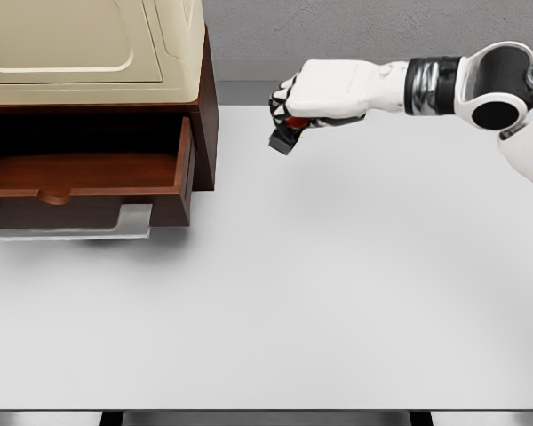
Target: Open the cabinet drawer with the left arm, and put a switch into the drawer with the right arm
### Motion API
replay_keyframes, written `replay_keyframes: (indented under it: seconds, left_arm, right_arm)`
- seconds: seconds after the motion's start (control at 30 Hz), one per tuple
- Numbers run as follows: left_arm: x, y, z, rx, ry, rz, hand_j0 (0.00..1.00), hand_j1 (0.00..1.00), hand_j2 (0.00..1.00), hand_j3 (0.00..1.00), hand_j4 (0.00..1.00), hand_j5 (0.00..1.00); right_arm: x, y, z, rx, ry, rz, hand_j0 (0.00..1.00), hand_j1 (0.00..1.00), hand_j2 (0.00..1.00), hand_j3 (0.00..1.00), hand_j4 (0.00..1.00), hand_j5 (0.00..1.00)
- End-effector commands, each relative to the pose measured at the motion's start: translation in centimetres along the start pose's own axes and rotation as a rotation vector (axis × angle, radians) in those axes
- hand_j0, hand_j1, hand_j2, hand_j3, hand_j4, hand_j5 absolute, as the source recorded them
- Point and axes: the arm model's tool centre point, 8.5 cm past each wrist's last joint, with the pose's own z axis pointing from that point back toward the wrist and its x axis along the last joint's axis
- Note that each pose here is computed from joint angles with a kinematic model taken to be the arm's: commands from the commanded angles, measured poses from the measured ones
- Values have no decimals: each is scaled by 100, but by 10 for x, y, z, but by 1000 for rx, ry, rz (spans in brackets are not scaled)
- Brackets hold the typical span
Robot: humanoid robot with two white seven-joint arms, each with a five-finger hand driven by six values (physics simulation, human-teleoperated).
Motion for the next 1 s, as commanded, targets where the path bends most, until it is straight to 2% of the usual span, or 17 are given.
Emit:
replay_keyframes:
  seconds: [0.0,0.23,0.3,0.6,0.73,0.83,0.93,0.97]
  left_arm:
    - [0,1,0,5,-1,6,100,100,100,100,100,100]
    - [0,0,0,3,1,7,100,100,100,100,100,100]
    - [0,0,0,3,0,6,100,100,100,100,100,100]
    - [-1,-1,-1,4,0,9,100,100,100,100,100,100]
    - [-2,-1,0,4,4,11,100,100,100,100,100,100]
    - [-2,-1,0,3,5,10,100,100,100,100,100,100]
    - [-2,-1,0,3,5,10,100,100,100,100,100,100]
    - [-2,-1,0,3,5,10,100,100,100,100,100,100]
  right_arm:
    - [16,-14,-4,-35,-46,29,35,35,35,35,35,35]
    - [42,-59,-28,-88,-148,112,35,35,35,35,35,35]
    - [53,-65,-43,-81,-186,130,36,36,36,36,36,36]
    - [80,-104,-77,-93,-273,212,36,36,36,36,36,36]
    - [73,-118,-106,-77,-267,184,36,36,36,36,36,36]
    - [73,-115,-149,-21,-271,128,39,39,39,39,39,39]
    - [58,-108,-164,23,-228,81,39,39,39,39,39,39]
    - [57,-109,-164,25,-225,84,39,39,39,39,39,39]
